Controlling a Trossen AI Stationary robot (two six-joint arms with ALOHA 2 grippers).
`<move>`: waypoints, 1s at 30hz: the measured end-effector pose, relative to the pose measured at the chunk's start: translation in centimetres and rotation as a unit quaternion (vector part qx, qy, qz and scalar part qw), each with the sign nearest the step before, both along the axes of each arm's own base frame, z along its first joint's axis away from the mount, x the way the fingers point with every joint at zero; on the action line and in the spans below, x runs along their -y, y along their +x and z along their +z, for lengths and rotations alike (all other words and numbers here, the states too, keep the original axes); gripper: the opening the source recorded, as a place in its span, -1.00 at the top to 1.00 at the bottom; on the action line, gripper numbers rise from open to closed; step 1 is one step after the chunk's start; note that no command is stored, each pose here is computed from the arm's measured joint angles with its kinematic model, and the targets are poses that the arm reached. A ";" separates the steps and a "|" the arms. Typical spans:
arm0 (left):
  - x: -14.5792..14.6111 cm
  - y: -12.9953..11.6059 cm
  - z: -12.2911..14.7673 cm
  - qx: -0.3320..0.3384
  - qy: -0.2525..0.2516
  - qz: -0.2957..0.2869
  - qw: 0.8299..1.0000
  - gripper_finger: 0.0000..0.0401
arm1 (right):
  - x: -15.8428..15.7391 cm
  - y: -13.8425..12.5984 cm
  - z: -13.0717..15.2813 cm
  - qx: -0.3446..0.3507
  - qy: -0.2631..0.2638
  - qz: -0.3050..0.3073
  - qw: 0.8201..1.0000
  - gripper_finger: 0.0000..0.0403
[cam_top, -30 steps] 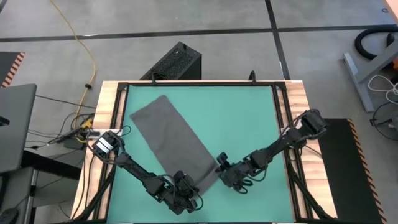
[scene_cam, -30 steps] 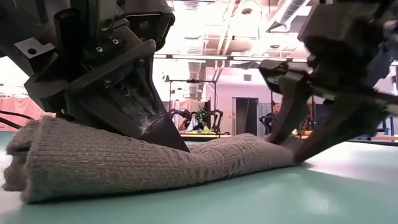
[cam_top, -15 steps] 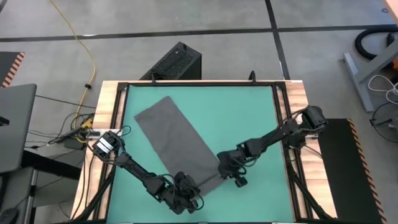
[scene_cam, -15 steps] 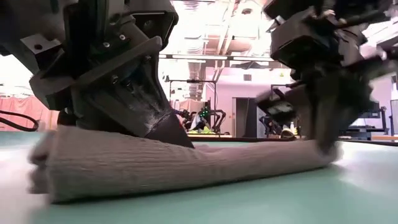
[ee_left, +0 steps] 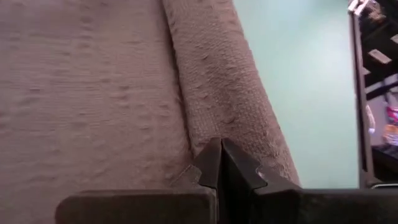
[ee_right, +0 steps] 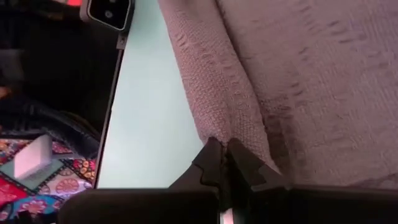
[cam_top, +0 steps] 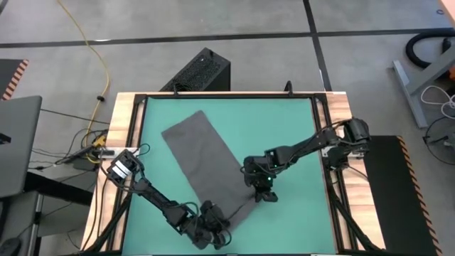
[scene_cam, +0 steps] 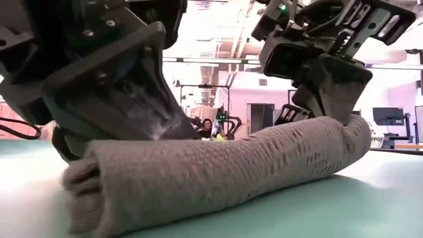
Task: Roll towel
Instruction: Roll the black towel
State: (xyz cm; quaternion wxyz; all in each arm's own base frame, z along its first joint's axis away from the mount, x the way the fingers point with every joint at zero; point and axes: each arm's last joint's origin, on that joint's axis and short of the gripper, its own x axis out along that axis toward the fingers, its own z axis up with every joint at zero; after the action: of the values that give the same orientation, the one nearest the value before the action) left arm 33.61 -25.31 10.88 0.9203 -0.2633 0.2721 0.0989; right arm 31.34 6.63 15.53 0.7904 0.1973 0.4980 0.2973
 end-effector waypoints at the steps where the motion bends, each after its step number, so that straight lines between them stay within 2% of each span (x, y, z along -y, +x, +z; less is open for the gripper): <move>1: 0.0 0.0 0.0 0.004 0.010 0.003 1.000 1.00 | 0.3 0.1 -0.2 -0.003 0.000 -0.004 1.000 0.90; 5: 0.0 -0.4 0.5 0.017 0.055 0.015 0.998 0.95 | 1.1 0.6 -1.3 -0.023 0.003 -0.020 1.000 0.90; 15: -0.3 -1.3 4.6 0.040 0.088 0.028 0.995 0.77 | 2.2 1.1 -4.9 -0.087 0.012 -0.034 0.996 0.90; 22: -0.4 0.1 5.9 0.084 0.092 -0.035 0.992 0.77 | 2.4 1.1 -4.9 -0.082 0.004 -0.041 0.996 0.90; 27: -1.9 1.6 5.4 0.082 0.079 -0.059 0.992 0.88 | 2.6 1.2 -4.9 -0.085 0.002 -0.048 0.995 0.90; 30: -2.5 2.8 3.4 0.068 0.059 -0.083 0.992 0.97 | 2.6 1.2 -4.9 -0.089 0.004 -0.053 0.995 0.88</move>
State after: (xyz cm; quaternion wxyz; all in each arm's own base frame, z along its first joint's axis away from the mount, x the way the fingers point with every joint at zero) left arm 36.38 -22.81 14.28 0.9556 -0.1913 0.2234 0.0200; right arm 32.51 4.03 10.61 0.7571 0.2518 0.5538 0.2381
